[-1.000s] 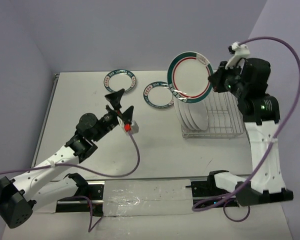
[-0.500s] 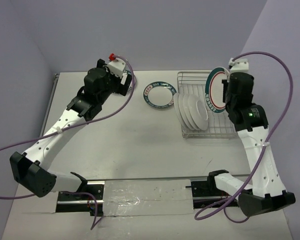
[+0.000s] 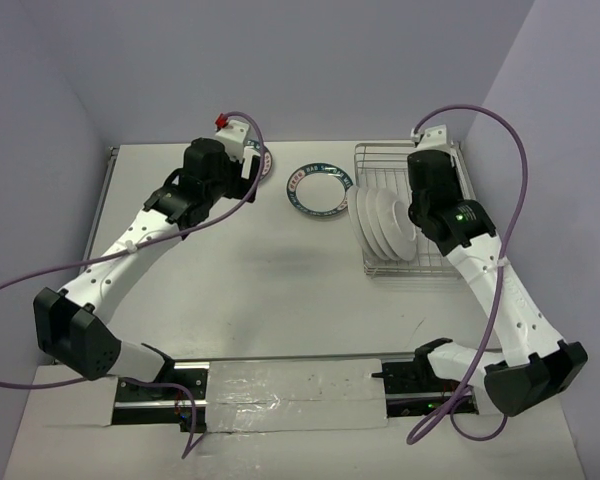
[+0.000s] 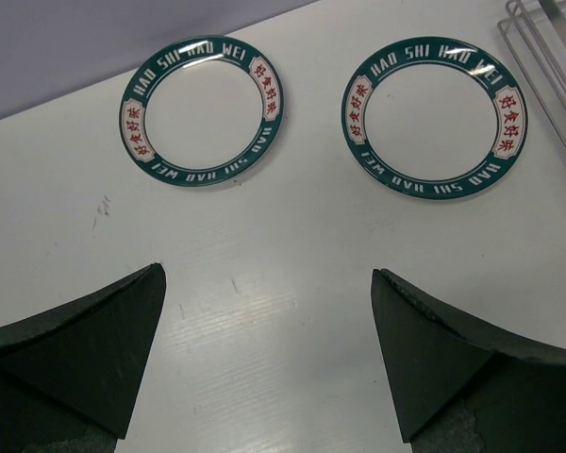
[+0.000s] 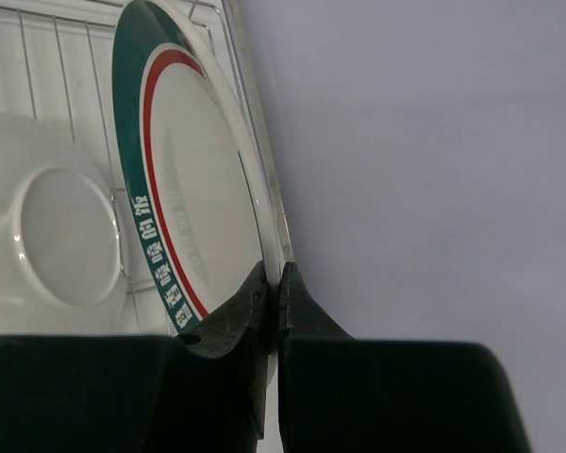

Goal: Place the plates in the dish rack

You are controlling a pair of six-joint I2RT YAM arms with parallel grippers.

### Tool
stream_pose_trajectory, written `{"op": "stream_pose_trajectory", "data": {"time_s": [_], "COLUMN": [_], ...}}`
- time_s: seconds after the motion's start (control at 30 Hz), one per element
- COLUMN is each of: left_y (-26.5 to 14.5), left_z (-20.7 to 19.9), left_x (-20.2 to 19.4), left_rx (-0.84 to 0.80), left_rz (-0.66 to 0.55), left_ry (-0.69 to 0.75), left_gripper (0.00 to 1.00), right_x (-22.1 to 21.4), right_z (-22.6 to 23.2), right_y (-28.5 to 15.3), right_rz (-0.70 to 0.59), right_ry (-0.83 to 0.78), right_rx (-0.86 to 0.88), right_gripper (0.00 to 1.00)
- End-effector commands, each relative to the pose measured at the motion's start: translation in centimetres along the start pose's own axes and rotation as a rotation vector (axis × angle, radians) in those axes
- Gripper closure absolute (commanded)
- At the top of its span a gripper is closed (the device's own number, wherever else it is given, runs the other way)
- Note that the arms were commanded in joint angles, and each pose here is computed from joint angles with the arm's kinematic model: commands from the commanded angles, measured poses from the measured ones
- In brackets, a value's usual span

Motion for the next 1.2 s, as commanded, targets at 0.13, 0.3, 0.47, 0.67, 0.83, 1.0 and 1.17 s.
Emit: {"op": "stream_pose_trajectory", "data": {"time_s": [0.13,0.3,0.47,0.67,0.83,1.0,1.17], "left_y": [0.6,0.6,0.9,1.1,1.2,1.3,1.5], "left_z": [0.4,0.5,0.6,0.6,0.6,0.7,0.6], "left_x": [0.5,0.3,0.3,0.3,0.2,0.0,0.1], "left_rx": [0.038,0.046,0.050,0.055,0.060,0.062,0.060], "left_rz": [0.004,0.010,0.014,0.016,0.017,0.023,0.023], "left_ry": [-0.047,-0.046,-0.042,-0.040,-0.035,-0.034,-0.031], "left_gripper": [0.01,0.01,0.01,0.01,0.01,0.01,0.01], "right_x": [0.9,0.4,0.1,-0.4,-0.4,-0.3,-0.7], "right_z": [1.8,3.3,4.3,5.2,5.0,4.7,5.1], "right_y": [0.2,0.8,0.9,1.2,1.1,1.0,1.2], "right_rz": [-0.003,0.031,0.046,0.080,0.079,0.079,0.089], "right_ry": [-0.009,-0.075,-0.138,-0.194,-0.187,-0.176,-0.183], "right_rx": [-0.046,-0.078,-0.086,-0.080,-0.114,-0.124,-0.100], "right_gripper": [1.00,1.00,1.00,1.00,1.00,1.00,1.00]}}
Point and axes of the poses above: each gripper's point midway between its finger pads, its own y axis out along the fingers, its own z axis along the line the jaws close on, x = y × z, the point moved 8 cm from there along -y, back along the fingers, and after that the axes turned 5 degrees about -y, right-handed, at the moved point
